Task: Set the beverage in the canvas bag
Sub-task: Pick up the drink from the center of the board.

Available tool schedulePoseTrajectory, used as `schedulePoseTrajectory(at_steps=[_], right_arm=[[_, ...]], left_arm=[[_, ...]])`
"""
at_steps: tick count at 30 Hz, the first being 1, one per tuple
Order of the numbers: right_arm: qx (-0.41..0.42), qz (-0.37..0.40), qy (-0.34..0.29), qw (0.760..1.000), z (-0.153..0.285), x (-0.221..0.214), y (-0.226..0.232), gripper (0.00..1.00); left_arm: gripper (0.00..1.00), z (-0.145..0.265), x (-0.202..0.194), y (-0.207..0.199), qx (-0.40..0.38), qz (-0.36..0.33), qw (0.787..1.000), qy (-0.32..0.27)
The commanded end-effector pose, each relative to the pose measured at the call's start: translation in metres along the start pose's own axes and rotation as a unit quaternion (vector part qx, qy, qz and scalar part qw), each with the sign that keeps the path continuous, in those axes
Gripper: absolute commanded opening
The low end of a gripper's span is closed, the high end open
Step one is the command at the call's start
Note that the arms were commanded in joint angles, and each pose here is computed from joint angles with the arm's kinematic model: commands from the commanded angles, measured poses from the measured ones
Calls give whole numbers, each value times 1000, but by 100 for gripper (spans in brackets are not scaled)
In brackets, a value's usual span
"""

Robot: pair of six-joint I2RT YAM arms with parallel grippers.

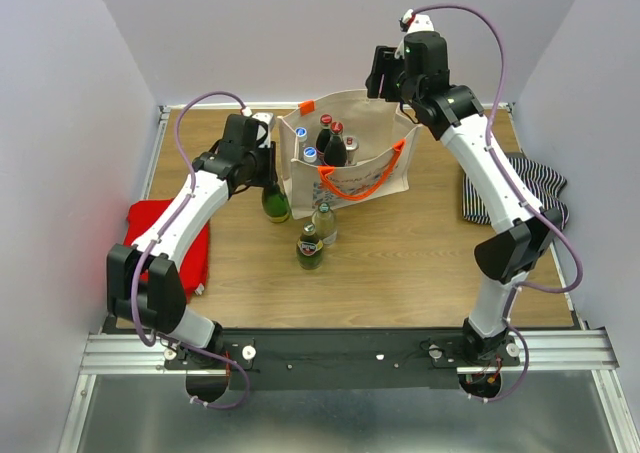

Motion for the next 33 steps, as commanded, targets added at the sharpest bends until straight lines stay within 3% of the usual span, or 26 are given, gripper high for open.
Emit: schedulePoseTrajectory(at_steps=[1,11,16,23,33], right_arm=[[-9,-1,-21,1000,18,15,-5,69],[-31,16,-13,999,30,7,-19,69],[-62,33,24,997,32,-26,-46,69],[-100,27,35,994,46,-37,-91,69],[-82,18,69,994,36,-64,-101,64]], left_arm=[[0,4,16,-1,1,-2,1000,-16],[0,36,52,-7,-2,-11,999,-42],[0,73,88,-13,-5,-15,996,-85],[0,119,120,-18,-5,-23,992,-126],[0,199,189,-31,-14,-56,970,-238]])
Point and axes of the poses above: each gripper's point midway between its finger pads, its own z axis back along the fingers, its own y axis along the line the jaws close on, x = y × z, the point moved 1 cm from there along z, back along the fingers, and after that the axes turned 5 degrees about -z, right-handed, at the moved point
